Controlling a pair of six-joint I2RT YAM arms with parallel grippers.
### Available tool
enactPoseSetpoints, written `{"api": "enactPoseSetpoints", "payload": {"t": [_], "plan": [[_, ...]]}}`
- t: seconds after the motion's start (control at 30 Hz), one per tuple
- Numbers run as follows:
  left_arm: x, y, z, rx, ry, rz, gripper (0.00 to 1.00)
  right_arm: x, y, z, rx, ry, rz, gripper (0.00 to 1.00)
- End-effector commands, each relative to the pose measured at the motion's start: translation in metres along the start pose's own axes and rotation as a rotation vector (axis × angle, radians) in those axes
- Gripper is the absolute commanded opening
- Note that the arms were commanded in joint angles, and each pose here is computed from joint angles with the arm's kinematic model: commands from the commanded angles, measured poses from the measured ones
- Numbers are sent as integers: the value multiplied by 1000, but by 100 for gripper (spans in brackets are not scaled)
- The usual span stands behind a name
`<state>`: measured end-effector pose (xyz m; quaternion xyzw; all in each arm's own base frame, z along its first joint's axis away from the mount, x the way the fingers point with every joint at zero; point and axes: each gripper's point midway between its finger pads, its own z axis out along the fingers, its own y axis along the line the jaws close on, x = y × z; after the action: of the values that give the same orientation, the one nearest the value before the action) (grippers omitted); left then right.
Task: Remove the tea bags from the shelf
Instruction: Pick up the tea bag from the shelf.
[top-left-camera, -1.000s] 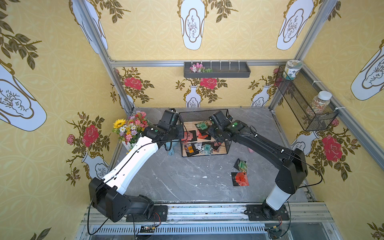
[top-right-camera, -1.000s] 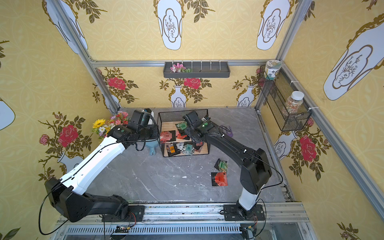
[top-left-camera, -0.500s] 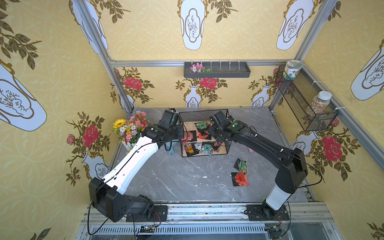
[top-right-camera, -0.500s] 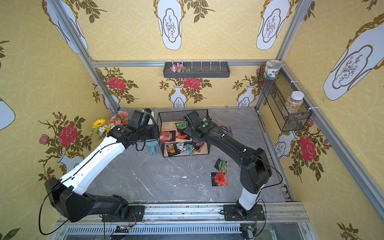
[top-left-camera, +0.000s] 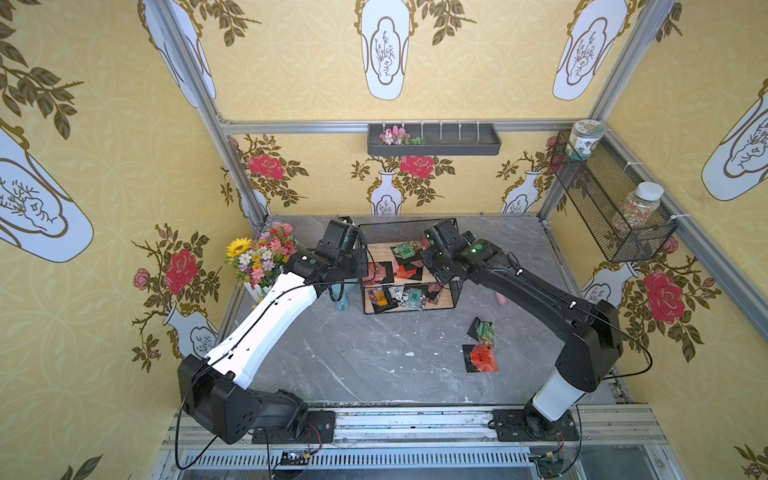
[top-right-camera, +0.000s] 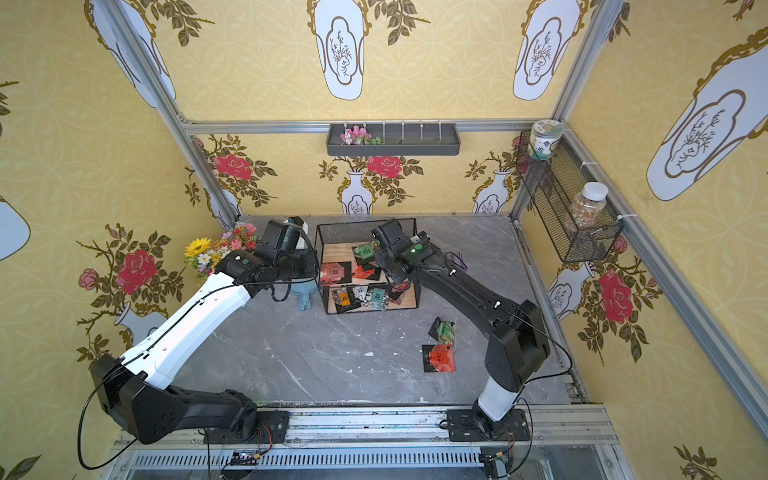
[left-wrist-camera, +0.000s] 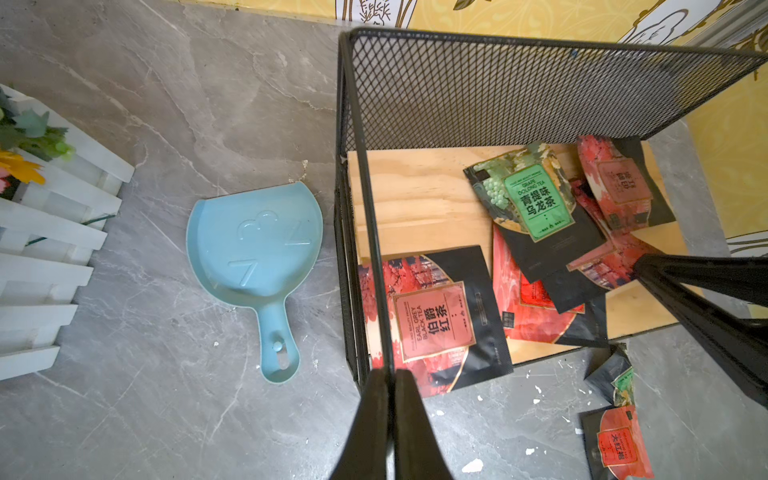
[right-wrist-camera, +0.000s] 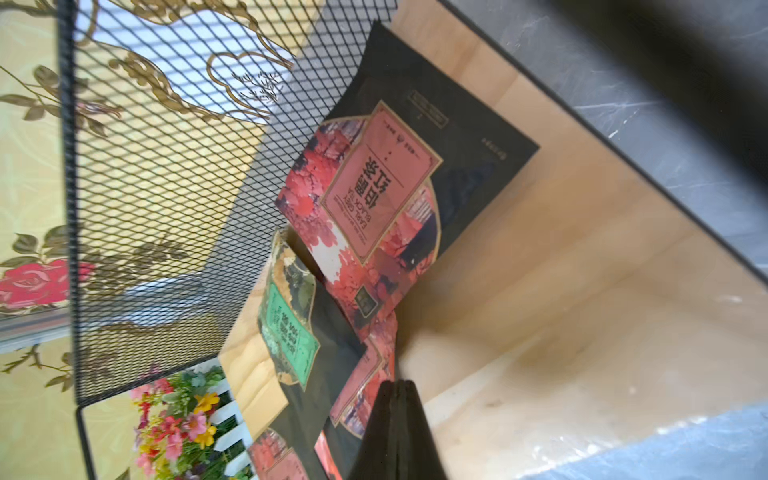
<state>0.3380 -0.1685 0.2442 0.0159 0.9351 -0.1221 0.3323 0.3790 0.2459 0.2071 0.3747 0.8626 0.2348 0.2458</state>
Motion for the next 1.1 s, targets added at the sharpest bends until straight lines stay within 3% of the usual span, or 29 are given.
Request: {"api": "enactPoseSetpoints", "payload": {"t": [0.0,1.07], "plan": [[8,1,4,-5,37,27,0,-4,4,-5,-18,-7,61,4],[7,1,7,-6,39,31,0,7,13,-36,-47,51,263,0]]}}
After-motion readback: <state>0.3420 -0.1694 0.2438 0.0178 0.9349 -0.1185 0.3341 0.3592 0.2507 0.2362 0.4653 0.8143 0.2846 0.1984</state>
